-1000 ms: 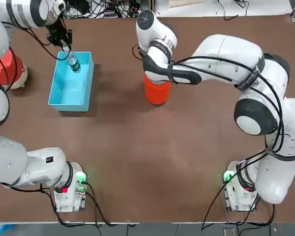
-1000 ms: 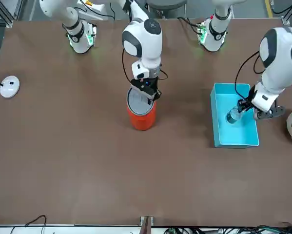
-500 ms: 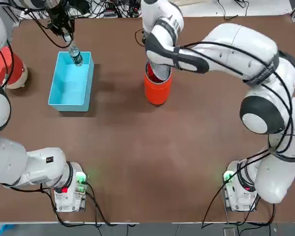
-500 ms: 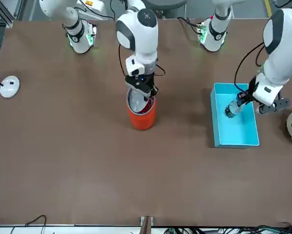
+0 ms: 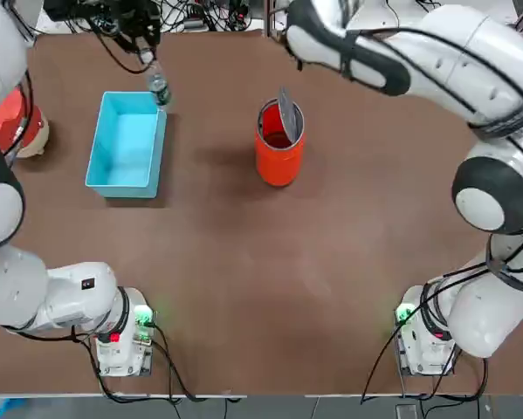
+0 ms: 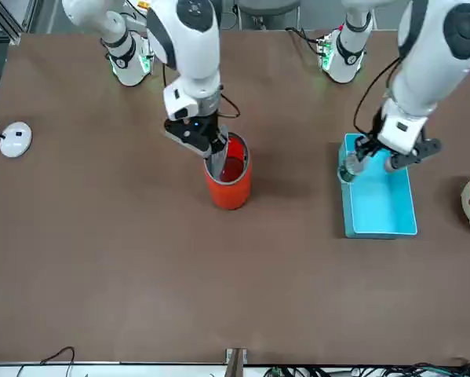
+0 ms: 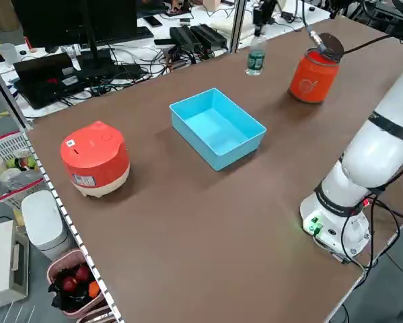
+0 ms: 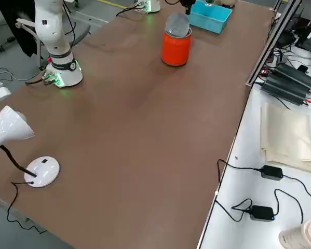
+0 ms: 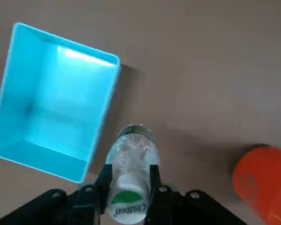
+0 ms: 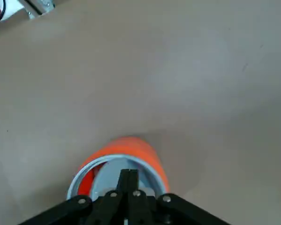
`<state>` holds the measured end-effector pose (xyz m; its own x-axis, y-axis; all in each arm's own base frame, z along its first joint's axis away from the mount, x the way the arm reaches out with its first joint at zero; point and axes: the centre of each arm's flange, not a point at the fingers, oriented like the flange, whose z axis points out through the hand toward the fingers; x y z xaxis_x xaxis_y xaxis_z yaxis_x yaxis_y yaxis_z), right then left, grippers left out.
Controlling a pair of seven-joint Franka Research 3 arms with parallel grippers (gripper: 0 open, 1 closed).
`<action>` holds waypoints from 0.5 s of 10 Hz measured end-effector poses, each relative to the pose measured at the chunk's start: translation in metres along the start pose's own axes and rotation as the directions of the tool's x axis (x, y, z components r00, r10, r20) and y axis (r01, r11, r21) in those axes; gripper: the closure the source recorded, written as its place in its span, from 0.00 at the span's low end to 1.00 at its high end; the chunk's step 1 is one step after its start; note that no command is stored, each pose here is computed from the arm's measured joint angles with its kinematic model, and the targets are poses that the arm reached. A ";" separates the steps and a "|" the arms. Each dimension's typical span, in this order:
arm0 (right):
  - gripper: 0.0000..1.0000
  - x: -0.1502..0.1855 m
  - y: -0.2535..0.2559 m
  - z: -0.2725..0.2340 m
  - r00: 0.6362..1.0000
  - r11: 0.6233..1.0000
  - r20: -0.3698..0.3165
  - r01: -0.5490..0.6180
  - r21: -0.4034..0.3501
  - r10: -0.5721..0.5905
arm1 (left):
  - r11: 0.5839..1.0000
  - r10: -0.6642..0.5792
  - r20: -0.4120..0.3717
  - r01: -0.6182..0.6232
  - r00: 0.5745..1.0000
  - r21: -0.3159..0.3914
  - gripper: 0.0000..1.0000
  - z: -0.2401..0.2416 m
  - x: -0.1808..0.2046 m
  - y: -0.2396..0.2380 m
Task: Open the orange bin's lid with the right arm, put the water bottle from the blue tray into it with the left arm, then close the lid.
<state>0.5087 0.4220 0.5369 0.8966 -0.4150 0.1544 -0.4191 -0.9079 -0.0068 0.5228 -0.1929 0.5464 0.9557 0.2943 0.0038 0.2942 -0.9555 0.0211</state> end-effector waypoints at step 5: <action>0.98 0.052 0.045 -0.002 0.996 0.997 0.055 0.071 -0.033 -0.069 | 0.986 -0.108 0.065 0.116 0.992 -0.122 0.64 -0.024 -0.057 0.092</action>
<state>0.5362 0.3596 0.5468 0.9298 -0.3542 0.1003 -0.3592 -0.9326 0.0364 0.4955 -0.2968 0.5726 0.9168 0.3943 -0.0640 0.3994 -0.9054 0.1437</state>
